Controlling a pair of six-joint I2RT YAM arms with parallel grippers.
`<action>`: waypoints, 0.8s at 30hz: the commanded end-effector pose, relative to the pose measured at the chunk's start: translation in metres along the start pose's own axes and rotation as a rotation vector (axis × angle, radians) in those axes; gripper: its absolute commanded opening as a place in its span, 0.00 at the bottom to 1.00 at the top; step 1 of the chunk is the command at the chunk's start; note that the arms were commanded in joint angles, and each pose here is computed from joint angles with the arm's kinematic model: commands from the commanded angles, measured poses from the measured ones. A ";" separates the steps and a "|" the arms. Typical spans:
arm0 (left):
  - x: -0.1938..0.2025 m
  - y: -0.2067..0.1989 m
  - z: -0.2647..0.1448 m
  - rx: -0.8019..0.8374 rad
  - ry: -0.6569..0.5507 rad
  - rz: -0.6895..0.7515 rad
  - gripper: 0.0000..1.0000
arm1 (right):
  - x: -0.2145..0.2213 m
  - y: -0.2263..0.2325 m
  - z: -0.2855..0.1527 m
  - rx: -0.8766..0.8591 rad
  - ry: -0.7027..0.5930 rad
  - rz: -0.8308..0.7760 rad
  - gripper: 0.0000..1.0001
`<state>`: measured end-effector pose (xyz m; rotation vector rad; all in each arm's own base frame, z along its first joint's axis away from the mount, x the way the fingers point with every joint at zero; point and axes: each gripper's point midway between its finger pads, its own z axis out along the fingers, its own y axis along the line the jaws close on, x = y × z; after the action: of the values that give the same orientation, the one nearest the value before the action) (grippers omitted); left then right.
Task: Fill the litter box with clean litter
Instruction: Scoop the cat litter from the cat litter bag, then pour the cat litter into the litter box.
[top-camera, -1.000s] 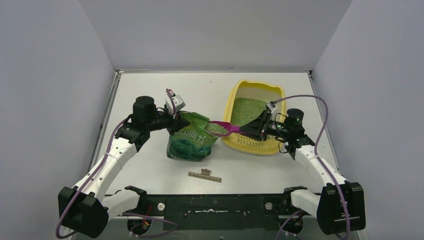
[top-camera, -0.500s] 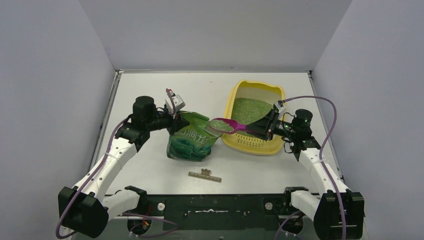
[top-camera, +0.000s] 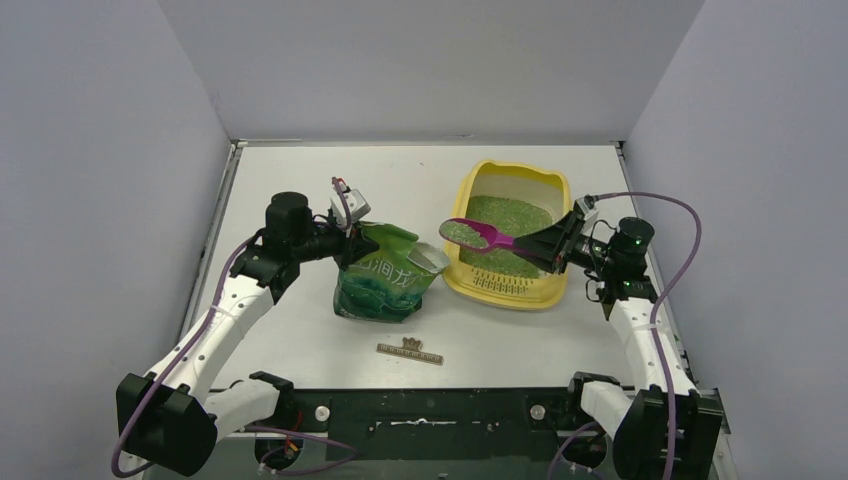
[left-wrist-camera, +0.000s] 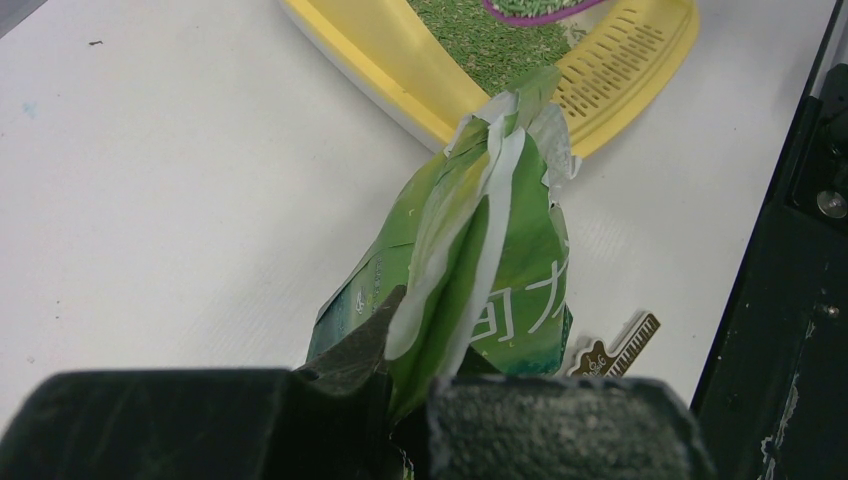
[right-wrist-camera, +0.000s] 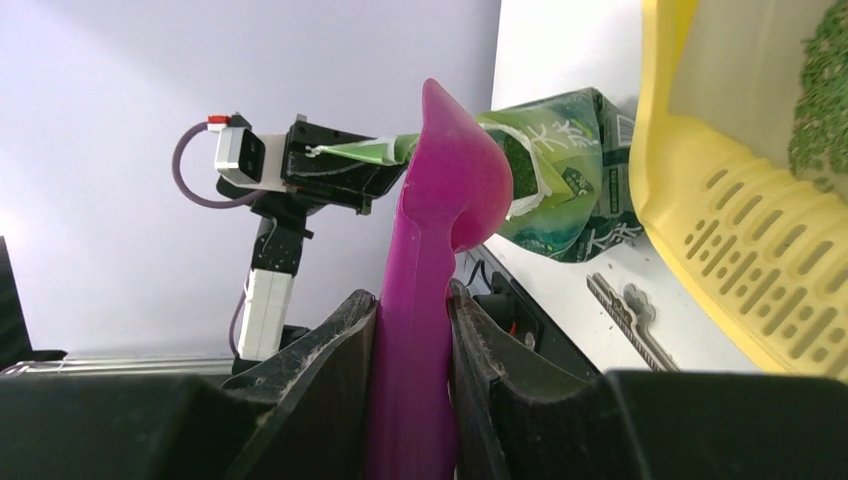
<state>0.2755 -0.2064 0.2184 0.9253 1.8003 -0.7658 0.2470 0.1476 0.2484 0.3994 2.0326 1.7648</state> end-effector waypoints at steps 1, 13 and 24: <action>-0.016 0.003 0.000 -0.012 -0.050 0.039 0.00 | -0.010 0.032 -0.016 -0.063 -0.017 -0.134 0.00; -0.018 -0.002 0.000 -0.001 -0.052 0.050 0.00 | -0.052 0.008 -0.032 -0.009 -0.188 -0.154 0.00; -0.018 -0.006 0.000 0.006 -0.048 0.060 0.00 | -0.095 -0.004 -0.040 -0.071 -0.430 -0.139 0.00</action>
<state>0.2735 -0.2095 0.2179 0.9335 1.7999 -0.7675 0.2943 0.0821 0.2410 0.5620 1.8143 1.5504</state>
